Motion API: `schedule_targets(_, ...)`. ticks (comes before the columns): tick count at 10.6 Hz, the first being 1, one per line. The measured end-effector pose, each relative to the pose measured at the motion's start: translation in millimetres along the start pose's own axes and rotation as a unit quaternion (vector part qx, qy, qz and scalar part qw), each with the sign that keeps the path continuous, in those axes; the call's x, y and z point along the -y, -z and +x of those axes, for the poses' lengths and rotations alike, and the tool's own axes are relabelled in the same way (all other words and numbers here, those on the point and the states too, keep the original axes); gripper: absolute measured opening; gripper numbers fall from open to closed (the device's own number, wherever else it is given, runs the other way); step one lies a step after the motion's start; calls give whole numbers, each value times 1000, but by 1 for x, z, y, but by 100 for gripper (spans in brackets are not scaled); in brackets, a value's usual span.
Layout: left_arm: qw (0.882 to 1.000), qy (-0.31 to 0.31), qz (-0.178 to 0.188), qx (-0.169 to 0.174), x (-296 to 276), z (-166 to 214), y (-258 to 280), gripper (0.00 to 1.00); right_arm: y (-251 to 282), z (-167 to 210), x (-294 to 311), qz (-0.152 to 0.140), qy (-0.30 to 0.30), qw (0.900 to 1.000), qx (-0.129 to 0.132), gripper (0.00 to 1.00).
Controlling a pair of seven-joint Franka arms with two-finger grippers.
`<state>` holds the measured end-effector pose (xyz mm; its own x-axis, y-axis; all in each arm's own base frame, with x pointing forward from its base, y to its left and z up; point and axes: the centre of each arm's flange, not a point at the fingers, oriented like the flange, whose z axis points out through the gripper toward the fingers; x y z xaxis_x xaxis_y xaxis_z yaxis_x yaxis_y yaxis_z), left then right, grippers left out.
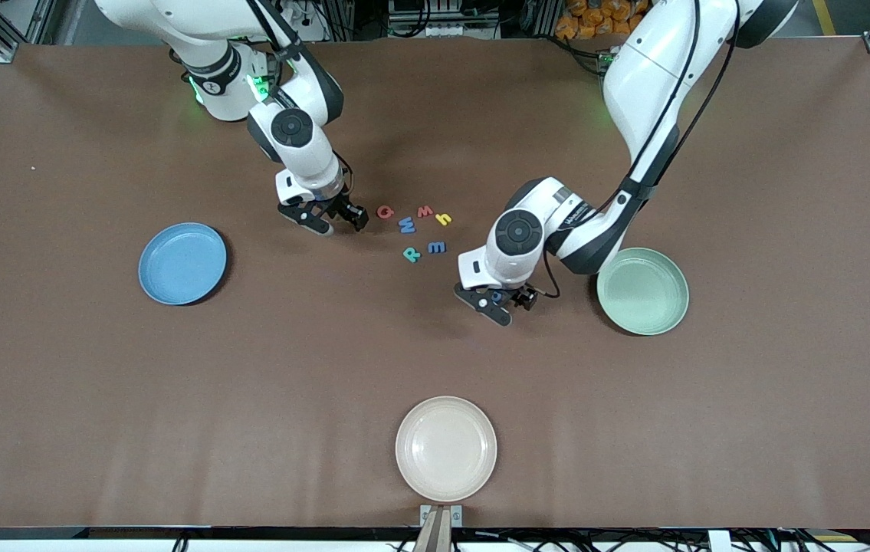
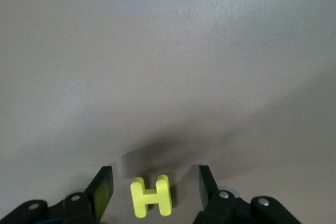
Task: Sort uppercase to blue plate, lowercase to green plate
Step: 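Grasp the blue 'a' with the left gripper while the right gripper grasps 'H'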
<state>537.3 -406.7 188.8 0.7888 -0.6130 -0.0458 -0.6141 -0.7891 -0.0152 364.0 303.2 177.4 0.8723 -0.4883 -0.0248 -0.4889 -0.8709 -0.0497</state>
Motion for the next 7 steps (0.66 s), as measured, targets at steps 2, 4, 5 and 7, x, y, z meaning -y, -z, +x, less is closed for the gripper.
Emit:
schedule_targets(2, 1000, 1, 4, -7, -1, 1, -6, 93, -6, -6, 0, -4, -8, 1000, 5, 72)
schedule_targets(4, 1000, 3, 2, -10, -1, 2, -10, 89, -5, -16, 5, -2, -15, 1000, 8, 72)
schedule_targets(5, 1000, 6, 1, -12, -1, 2, -10, 88, -5, -19, 6, -2, -15, 1000, 9, 72)
schedule_targets(7, 1000, 19, -1, -18, -2, 3, -13, 83, -6, -22, 6, -2, -14, 1000, 10, 68)
